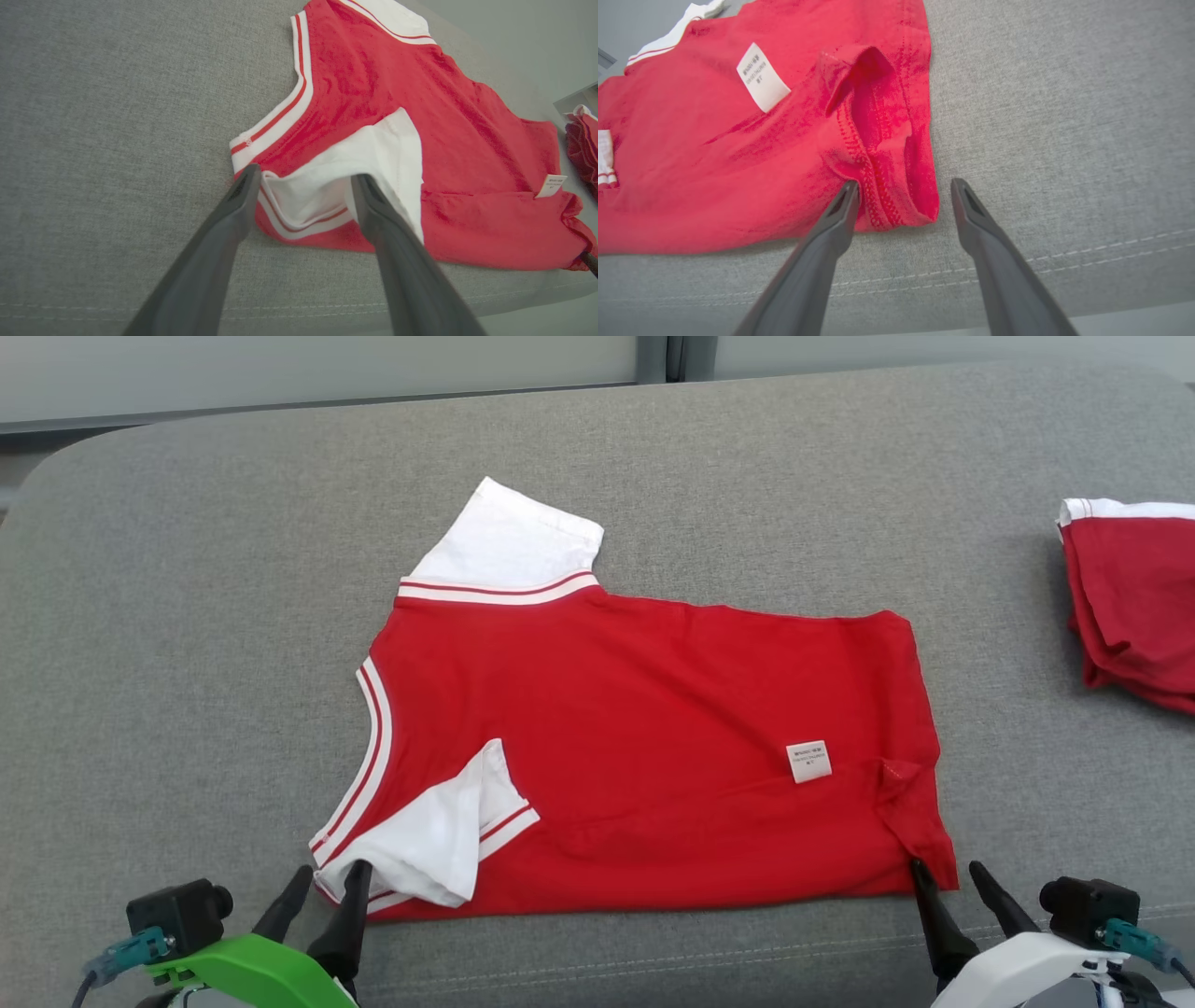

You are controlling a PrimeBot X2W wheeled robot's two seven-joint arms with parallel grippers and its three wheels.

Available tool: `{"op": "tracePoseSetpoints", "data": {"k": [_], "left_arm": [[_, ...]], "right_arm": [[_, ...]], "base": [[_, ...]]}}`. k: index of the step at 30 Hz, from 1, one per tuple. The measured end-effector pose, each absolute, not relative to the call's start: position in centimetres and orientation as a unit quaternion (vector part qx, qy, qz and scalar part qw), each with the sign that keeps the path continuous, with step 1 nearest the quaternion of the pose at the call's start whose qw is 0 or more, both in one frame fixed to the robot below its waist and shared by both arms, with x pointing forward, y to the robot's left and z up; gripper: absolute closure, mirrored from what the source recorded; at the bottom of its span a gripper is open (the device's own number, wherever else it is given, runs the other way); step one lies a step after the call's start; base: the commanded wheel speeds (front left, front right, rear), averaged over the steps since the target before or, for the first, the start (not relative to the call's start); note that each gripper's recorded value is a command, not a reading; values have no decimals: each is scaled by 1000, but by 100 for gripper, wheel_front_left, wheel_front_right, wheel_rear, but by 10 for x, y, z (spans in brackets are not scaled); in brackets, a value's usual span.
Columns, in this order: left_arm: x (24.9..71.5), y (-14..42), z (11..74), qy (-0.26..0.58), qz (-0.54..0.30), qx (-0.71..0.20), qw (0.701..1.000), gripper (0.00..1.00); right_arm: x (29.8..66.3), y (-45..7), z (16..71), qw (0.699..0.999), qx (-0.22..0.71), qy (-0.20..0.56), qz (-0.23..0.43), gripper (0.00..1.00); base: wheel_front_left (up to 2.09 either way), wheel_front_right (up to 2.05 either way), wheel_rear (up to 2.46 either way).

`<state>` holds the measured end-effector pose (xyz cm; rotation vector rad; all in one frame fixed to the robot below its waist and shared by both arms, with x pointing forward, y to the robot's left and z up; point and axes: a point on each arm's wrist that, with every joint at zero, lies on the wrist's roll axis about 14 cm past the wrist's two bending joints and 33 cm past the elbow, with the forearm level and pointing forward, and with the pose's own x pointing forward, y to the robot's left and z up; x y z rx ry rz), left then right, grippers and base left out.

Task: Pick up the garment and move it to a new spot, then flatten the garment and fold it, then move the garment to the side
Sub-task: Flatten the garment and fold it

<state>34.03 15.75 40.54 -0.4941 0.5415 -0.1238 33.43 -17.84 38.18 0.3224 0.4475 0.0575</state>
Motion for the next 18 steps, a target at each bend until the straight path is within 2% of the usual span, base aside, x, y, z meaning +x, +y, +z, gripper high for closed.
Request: {"op": "tracePoseSetpoints", "data": {"k": [8,18], "left_arm": [[379,171,438,174,-39,-184,967,0],[425,174,509,28,-37,-93,995,0]], "right_arm": [[364,-194,434,987,128,101,6,0],[394,-189,482,996,90,10,17,0]], "base": [[0,0,0],[0,0,0]]}}
